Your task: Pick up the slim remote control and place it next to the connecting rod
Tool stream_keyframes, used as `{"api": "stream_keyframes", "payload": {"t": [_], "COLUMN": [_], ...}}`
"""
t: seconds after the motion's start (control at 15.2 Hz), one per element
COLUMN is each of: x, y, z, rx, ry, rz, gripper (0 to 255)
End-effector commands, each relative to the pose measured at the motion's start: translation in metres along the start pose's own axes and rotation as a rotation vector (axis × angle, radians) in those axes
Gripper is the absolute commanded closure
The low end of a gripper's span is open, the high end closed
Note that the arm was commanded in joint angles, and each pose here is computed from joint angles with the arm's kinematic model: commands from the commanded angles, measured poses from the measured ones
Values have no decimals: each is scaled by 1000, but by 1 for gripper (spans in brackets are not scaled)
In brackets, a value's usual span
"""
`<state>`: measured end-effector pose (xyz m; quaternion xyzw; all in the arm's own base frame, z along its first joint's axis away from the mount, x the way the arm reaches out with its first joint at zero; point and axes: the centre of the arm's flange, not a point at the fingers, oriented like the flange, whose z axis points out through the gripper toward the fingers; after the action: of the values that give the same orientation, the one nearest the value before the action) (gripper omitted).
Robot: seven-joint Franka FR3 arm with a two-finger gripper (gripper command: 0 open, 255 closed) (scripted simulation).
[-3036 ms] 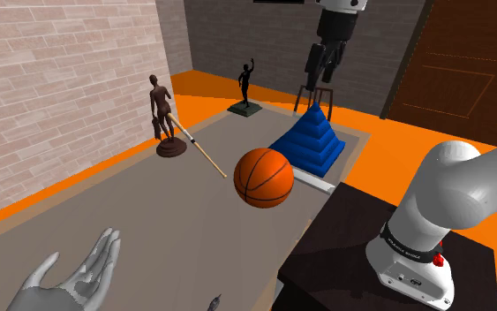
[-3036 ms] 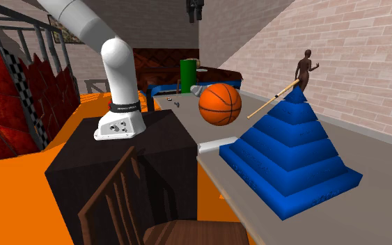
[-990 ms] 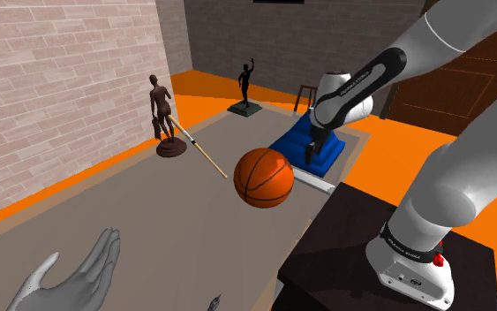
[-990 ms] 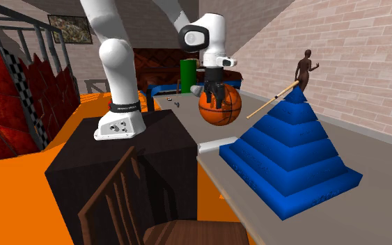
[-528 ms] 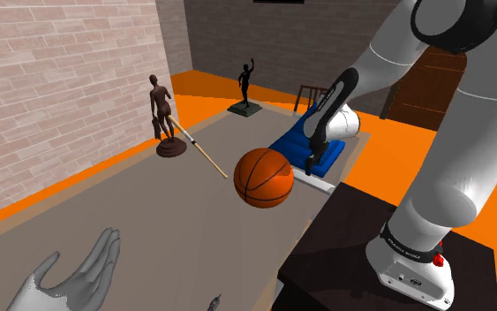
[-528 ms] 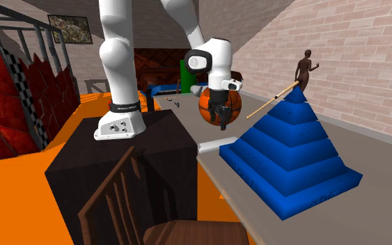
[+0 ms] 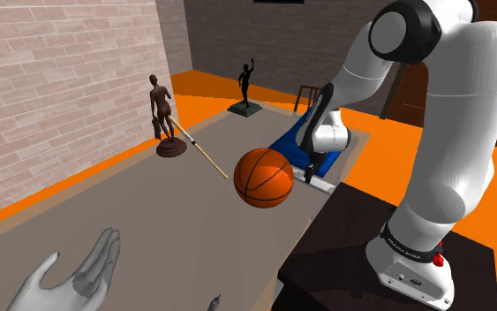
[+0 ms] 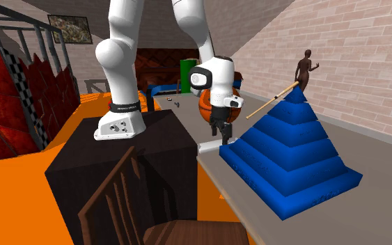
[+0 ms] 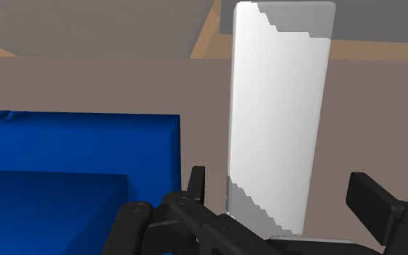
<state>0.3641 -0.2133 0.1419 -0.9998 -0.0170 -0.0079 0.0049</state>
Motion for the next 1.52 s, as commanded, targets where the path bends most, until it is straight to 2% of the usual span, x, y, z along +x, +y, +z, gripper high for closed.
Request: {"api": "stream_keyframes", "payload": {"t": [0.0, 0.07, 0.59, 0.66, 1.25, 1.45], "x": [-1, -1, -1, -2, -1, -1], "y": [0, 0, 0, 0, 0, 0], "z": [11, 20, 20, 20, 20, 4], "rx": [0, 0, 0, 0, 0, 0], "ry": [0, 0, 0, 0, 0, 0], "rz": [0, 0, 0, 0, 0, 0], "gripper": [0, 0, 0, 255, 255, 255]}}
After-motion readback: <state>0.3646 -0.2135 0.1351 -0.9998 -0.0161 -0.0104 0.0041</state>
